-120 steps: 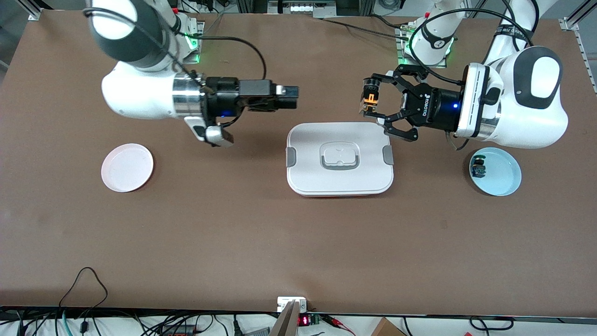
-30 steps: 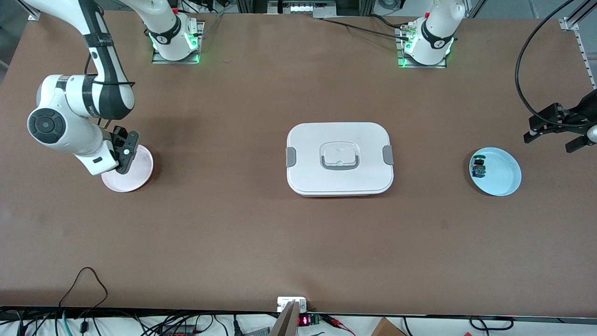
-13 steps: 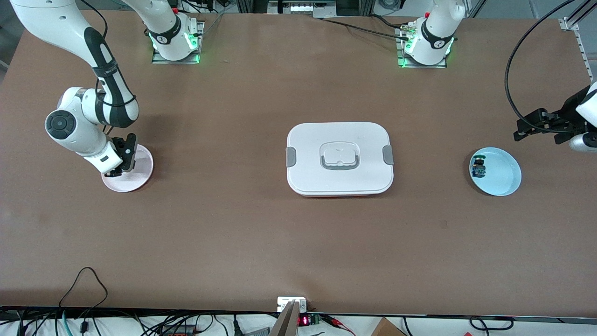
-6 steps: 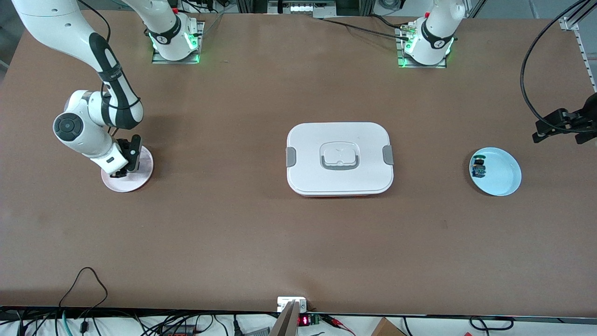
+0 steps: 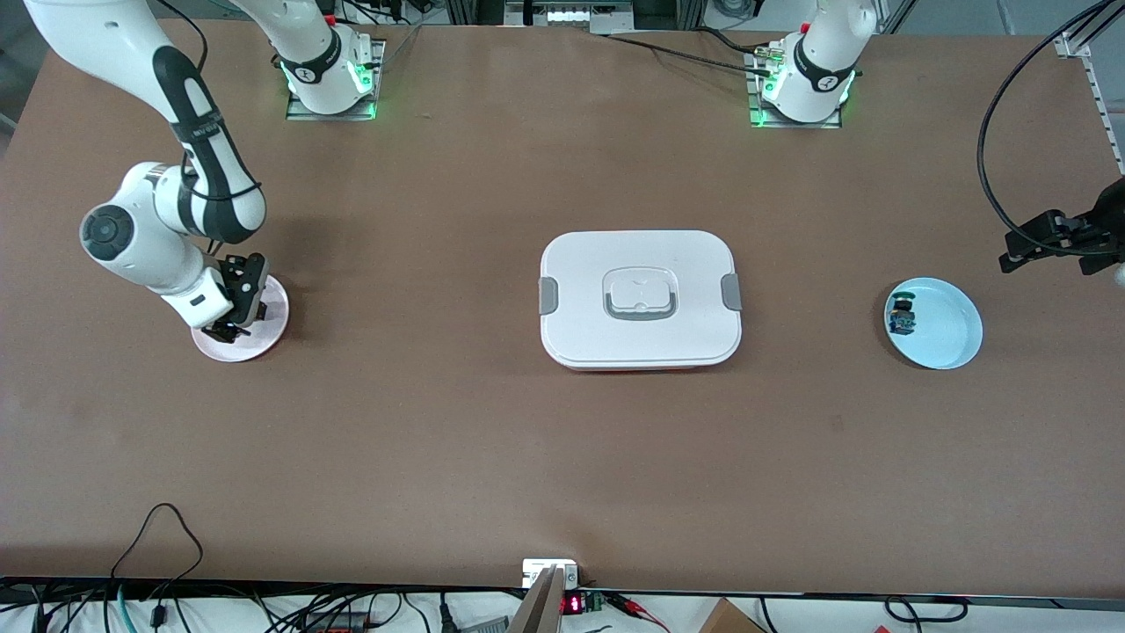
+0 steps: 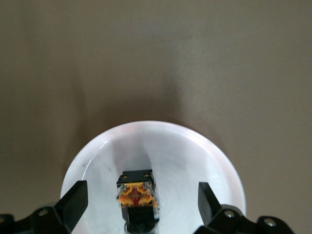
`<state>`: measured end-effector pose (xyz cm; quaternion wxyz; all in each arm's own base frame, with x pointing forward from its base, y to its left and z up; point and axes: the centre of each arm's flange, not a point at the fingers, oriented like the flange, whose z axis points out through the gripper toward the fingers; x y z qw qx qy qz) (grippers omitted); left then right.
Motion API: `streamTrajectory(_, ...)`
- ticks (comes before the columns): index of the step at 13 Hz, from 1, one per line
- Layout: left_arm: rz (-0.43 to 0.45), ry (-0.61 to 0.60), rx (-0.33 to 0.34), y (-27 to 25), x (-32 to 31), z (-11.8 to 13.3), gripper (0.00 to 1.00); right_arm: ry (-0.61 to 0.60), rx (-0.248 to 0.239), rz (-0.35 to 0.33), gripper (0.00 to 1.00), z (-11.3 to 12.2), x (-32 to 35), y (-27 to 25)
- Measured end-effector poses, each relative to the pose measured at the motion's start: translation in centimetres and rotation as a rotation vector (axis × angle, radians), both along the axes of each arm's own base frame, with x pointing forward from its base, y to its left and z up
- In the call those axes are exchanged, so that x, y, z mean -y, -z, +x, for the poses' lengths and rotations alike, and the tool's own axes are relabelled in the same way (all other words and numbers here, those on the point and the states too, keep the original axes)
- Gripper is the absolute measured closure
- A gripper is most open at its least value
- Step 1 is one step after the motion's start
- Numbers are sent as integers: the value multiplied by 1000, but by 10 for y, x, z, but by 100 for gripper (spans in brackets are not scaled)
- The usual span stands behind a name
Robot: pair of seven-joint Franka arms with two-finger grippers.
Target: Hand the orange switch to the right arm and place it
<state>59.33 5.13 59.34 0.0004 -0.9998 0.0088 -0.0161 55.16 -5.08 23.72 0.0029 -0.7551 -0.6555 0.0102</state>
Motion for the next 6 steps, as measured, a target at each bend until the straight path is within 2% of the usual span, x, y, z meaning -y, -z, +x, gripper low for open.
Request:
streamTrajectory(4,0,0,-3,2,0,1,0,57,-10,75,0,20,-3,-67)
streamTrajectory(6,0,-1,-5,2,-1,1,0,132,-21,93,0,32,-5,-97)
